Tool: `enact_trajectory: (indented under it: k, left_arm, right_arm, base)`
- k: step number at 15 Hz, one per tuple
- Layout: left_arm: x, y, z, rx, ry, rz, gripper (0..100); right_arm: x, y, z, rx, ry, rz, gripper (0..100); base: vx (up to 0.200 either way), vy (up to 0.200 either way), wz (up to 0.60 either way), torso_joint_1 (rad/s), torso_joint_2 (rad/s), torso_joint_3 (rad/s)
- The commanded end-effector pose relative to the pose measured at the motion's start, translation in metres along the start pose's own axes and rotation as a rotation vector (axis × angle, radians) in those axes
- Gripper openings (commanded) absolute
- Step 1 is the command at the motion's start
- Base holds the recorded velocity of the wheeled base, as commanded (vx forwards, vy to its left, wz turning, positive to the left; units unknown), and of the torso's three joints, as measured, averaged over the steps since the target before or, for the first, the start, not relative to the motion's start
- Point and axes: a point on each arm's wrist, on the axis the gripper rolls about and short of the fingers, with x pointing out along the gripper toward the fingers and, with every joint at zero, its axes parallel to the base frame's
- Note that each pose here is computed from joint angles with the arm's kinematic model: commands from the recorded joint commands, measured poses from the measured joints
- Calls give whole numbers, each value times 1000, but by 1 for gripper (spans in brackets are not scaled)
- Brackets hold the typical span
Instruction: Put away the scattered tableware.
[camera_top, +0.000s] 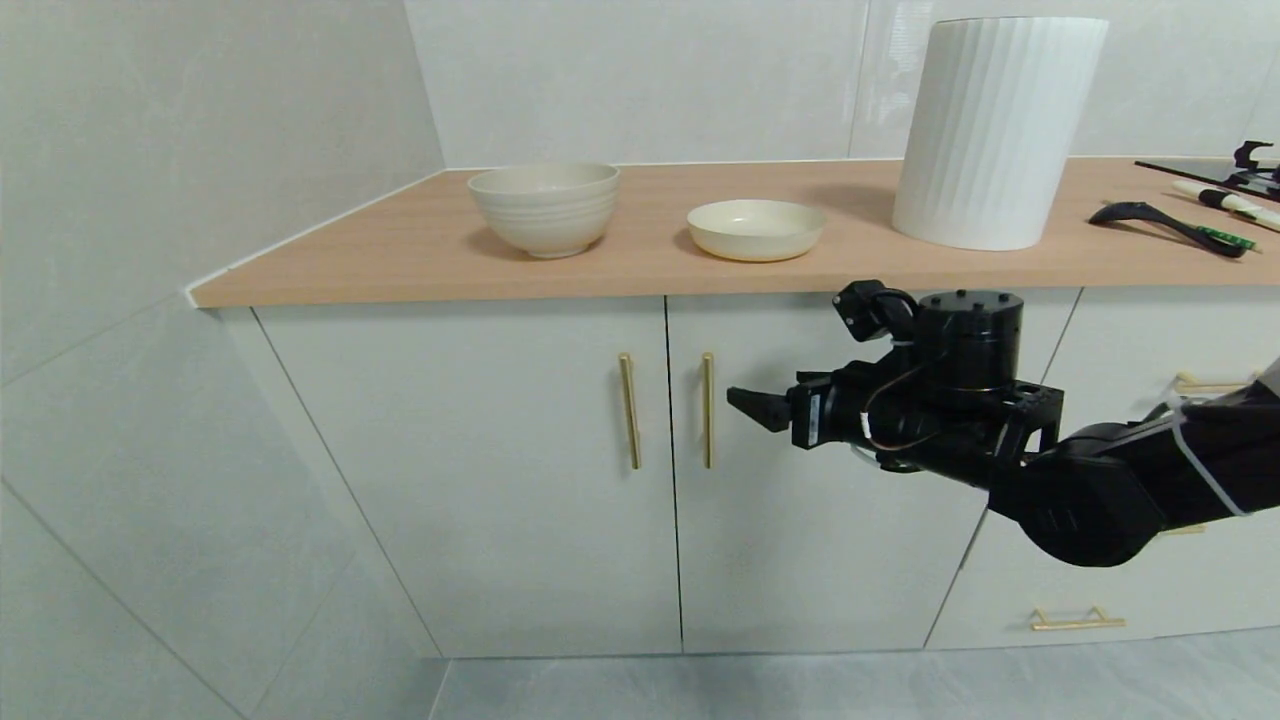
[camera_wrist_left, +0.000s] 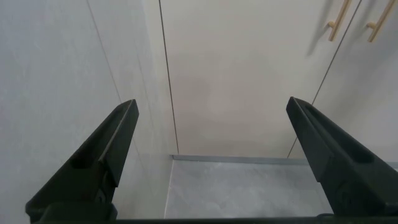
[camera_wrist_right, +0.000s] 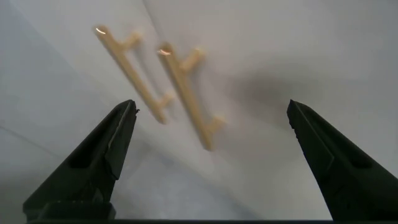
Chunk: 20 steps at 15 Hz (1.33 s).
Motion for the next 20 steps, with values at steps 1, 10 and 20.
enact_trajectory:
  k: [1, 10, 20]
  left_arm:
    - [0, 0, 0, 0, 0, 0, 100]
    - [0, 0, 0, 0, 0, 0, 100]
    - [0, 0, 0, 0, 0, 0, 100]
  right_arm:
    - [15, 8, -6, 32, -4, 31, 100]
    - [40, 25, -5, 150, -38, 88, 100]
    - [53, 26, -15, 162, -16, 111, 100]
  base:
    - [0, 0, 0, 0, 0, 0]
    - [0, 0, 0, 0, 0, 0]
    - [0, 0, 0, 0, 0, 0]
